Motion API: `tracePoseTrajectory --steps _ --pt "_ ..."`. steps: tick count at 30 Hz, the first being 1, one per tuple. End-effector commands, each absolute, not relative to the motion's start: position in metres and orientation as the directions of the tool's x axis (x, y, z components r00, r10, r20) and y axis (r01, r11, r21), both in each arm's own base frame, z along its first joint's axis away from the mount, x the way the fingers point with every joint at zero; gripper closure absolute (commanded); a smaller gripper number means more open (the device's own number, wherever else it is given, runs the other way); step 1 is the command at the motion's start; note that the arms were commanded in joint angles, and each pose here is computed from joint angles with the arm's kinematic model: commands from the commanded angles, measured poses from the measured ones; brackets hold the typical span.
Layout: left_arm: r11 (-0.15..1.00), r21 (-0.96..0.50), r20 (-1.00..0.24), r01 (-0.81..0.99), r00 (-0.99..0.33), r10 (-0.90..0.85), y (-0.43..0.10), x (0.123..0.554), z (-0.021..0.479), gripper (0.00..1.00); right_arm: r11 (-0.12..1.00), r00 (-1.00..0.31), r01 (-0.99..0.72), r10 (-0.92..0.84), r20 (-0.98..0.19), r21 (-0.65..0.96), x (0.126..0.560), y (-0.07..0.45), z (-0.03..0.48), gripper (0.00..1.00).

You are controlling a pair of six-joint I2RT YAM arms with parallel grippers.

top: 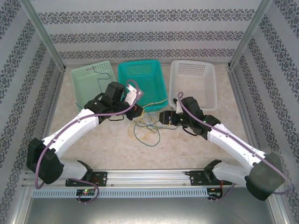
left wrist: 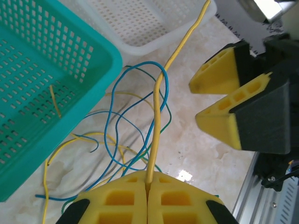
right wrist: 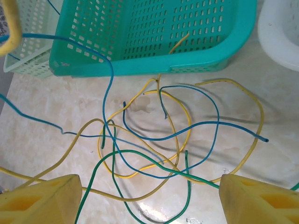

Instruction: Untangle the cables

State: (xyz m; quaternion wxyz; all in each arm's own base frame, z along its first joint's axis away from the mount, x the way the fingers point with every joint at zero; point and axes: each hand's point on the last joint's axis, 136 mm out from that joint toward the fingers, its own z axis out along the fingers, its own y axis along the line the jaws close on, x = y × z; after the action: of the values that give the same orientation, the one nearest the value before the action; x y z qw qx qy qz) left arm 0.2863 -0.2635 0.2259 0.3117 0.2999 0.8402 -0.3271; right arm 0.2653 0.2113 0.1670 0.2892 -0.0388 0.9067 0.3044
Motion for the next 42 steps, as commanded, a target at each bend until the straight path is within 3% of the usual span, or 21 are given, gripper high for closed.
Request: tracePoseTrajectory --steps 1,9,20,32,39,42 --pt "0.540 -0.389 -0.772 0.746 -0.584 0.251 -0.273 0.276 0.262 0.95 0.807 -0.815 -0.262 0.108 -0.569 0.529 0.268 0.213 0.166 0.23" --pt "0.515 -0.403 -0.763 0.757 -0.588 0.267 -0.274 0.269 0.259 0.95 0.766 -0.766 -0.351 0.096 -0.635 0.539 0.266 0.227 0.187 0.23" --pt "0.511 -0.433 -0.764 0.743 -0.603 0.229 -0.281 0.277 0.261 0.95 0.688 -0.677 -0.408 0.212 -0.704 0.600 0.273 0.263 0.222 0.23" --pt "0.470 -0.483 -0.770 0.738 -0.614 0.172 -0.289 0.277 0.270 0.94 0.697 -0.634 -0.381 0.281 -0.721 0.607 0.301 0.286 0.223 0.35" --pt "0.452 -0.508 -0.769 0.733 -0.623 0.146 -0.291 0.276 0.272 0.95 0.730 -0.613 -0.339 0.306 -0.728 0.593 0.315 0.286 0.217 0.54" --pt "0.455 -0.502 -0.774 0.735 -0.617 0.142 -0.290 0.276 0.275 0.94 0.750 -0.606 -0.318 0.310 -0.733 0.580 0.318 0.282 0.216 0.79"
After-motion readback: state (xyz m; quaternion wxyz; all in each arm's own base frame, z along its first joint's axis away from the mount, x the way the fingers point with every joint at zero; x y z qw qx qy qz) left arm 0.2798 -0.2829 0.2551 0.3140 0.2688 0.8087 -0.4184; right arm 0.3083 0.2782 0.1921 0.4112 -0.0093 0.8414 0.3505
